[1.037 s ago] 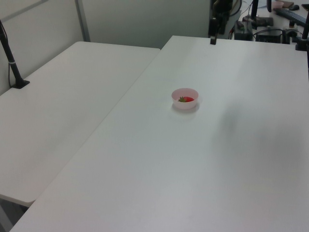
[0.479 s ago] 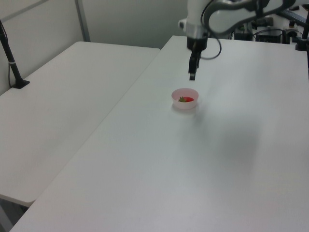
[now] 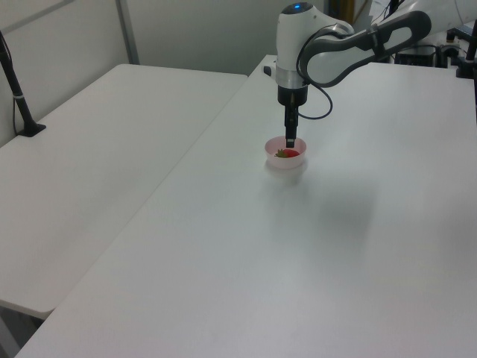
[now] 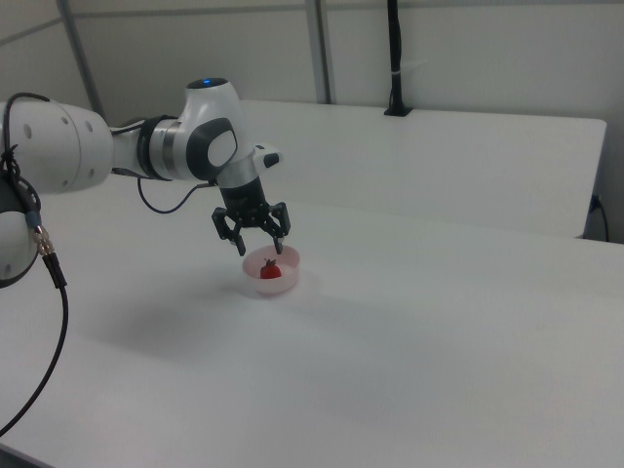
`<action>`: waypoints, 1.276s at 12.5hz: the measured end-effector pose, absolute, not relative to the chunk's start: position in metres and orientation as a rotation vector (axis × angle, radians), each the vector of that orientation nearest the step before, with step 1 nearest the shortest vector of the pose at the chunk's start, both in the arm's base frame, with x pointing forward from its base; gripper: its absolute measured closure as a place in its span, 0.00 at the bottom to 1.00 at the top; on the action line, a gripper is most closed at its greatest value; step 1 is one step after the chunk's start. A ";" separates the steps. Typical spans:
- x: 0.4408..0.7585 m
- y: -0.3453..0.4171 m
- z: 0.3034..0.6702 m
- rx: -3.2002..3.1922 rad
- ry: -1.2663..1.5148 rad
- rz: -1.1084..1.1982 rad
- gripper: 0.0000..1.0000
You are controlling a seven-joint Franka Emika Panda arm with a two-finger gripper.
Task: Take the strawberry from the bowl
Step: 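Lower the gripper into the bowl around the red strawberry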
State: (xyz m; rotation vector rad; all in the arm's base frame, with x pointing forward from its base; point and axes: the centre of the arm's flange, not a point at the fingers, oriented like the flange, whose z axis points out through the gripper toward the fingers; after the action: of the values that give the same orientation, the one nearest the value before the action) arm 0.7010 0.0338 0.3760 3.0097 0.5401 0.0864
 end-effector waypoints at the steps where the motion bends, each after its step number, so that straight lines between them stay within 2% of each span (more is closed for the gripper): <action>1: 0.702 0.030 0.373 3.003 0.573 0.079 0.19; 4: 0.704 0.028 0.352 2.996 0.629 0.034 0.23; 5: 0.706 0.028 0.345 2.995 0.638 0.022 0.29; 10: 0.712 0.029 0.329 2.993 0.650 0.010 0.30; 11: 0.713 0.030 0.329 2.992 0.651 0.020 0.41; 12: 0.714 0.030 0.329 2.992 0.652 0.023 0.43; 13: 0.714 0.030 0.329 2.991 0.652 0.023 0.50; 15: 0.715 0.030 0.331 2.991 0.651 0.031 0.57; 16: 0.717 0.030 0.339 2.990 0.649 0.053 0.57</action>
State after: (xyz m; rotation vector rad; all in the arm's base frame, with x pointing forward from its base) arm 0.7171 0.0305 0.3389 2.9902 0.6492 0.0531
